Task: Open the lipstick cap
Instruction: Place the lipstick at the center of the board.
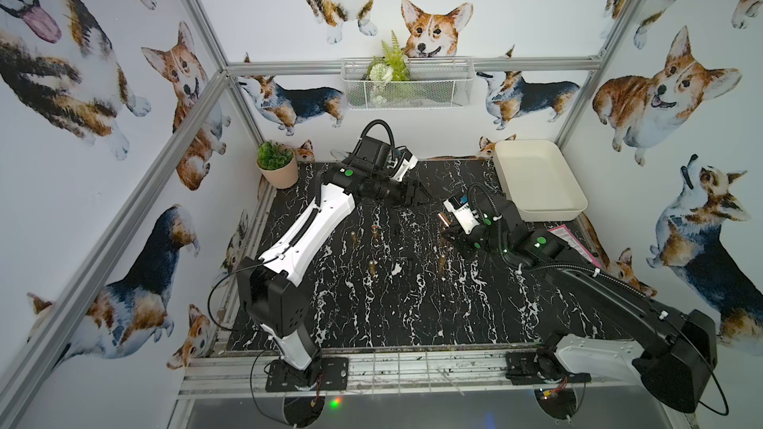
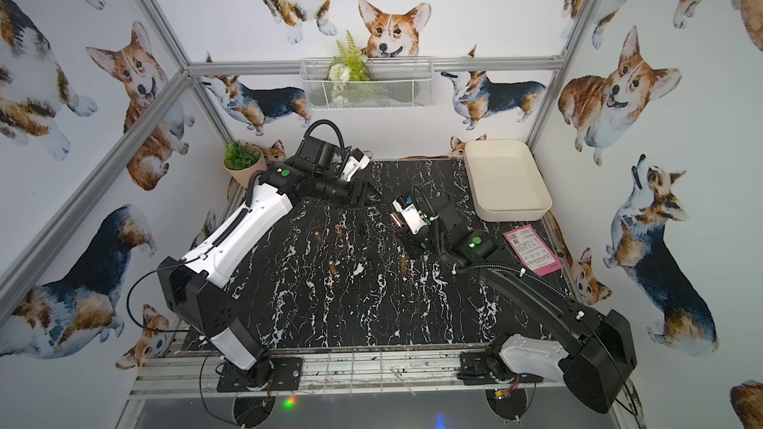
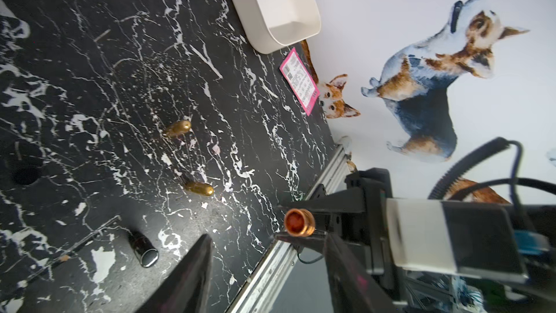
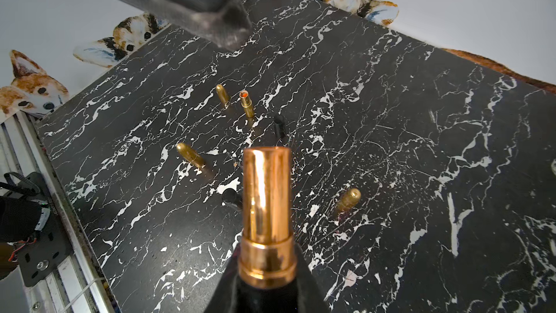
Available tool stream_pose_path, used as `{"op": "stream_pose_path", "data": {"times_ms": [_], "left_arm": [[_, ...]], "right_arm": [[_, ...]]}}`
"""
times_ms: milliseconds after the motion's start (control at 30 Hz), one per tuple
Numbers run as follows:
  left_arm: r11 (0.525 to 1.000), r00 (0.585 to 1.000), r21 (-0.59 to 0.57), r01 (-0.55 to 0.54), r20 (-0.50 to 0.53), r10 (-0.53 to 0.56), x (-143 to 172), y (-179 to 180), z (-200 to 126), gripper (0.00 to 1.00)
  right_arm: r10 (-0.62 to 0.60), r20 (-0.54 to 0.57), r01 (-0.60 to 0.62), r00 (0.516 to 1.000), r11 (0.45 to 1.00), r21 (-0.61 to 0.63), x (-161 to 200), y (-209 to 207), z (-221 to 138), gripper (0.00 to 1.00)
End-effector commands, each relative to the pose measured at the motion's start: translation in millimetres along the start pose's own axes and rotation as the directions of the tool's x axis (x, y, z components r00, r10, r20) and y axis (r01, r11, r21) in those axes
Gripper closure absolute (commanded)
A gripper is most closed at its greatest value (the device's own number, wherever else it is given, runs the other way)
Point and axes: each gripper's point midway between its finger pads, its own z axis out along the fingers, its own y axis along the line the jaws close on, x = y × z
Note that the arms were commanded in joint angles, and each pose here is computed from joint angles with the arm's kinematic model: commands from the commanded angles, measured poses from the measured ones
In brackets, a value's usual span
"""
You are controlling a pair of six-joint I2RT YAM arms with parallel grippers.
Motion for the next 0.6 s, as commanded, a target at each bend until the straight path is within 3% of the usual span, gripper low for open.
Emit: {"op": "stream_pose_path", "data": {"times_ms": [0, 567], "left_arm": [[0.995, 0.998, 0.096, 0.029, -0.051, -0.025, 12.4, -15.2, -2.1, 0.39], [0.992, 0.992, 0.100, 0.074, -0.111, -0.063, 18.5, -3.9, 20.1, 0.43]], "right_arm": [[0.000, 0.053, 0.001, 0.999, 1.000, -0.026, -15.2, 6.7, 2.7, 1.00], [-0.036, 0.031, 0.037, 0.999, 0.999, -0.026, -15.1, 11.1, 8.8, 1.00]]}}
